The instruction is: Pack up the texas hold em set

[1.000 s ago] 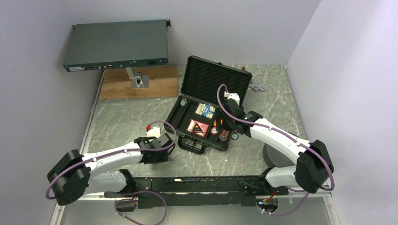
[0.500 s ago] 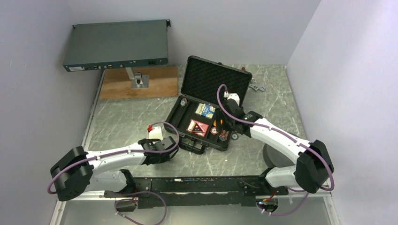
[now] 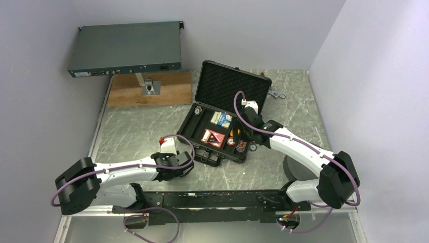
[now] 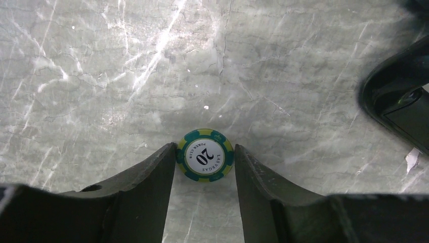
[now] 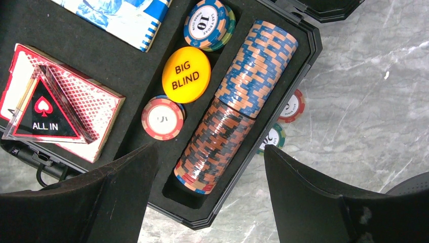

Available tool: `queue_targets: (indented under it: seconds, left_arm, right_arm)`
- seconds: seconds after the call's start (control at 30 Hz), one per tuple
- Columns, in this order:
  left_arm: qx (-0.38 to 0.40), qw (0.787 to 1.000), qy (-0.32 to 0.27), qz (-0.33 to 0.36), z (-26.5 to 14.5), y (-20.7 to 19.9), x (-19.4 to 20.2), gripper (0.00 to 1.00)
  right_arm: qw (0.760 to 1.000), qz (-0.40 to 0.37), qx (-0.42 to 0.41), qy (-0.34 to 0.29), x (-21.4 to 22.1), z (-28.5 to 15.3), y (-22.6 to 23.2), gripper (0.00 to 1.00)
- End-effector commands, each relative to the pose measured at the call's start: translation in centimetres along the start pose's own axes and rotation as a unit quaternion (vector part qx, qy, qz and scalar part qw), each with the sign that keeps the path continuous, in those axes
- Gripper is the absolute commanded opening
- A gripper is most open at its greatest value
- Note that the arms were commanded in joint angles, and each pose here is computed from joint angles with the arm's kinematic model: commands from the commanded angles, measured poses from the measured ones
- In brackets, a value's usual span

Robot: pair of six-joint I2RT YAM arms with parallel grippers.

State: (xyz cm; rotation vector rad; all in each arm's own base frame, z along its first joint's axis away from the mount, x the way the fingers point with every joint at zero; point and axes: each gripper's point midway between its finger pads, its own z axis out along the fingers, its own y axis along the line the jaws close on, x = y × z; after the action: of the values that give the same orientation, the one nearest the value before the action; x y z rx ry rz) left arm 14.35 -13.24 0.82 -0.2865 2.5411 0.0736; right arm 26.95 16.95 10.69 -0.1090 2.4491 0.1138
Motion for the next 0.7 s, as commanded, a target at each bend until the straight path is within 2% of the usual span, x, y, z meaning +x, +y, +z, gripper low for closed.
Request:
queue_targets:
  seconds: [0.0,0.17,0.3,0.67]
  left_arm:
    - [-0.053,0.992,0.112,0.029,0.7,2.9,6.3,0.51]
    - [-0.048,0.992,0.108,0.048,0.5,2.0,6.2,0.38]
    - [-0.028,0.993,0.101,0.057,0.3,0.9,5.8,0.32]
    - [-0.027,0.995,0.051,0.076,-1.9,-0.7,2.0,0.32]
  right_arm:
    - [1.000,0.003,-0.006,-0.014,-0.8,-0.2,0.2,0.80]
    - [1.000,0.002,-0.005,-0.013,-0.8,-0.1,0.2,0.79]
    - [1.000,0.002,-0.005,-0.013,-0.8,-0.1,0.2,0.79]
    - [1.000,0.003,-0.008,-0.015,-0.9,-0.2,0.3,0.79]
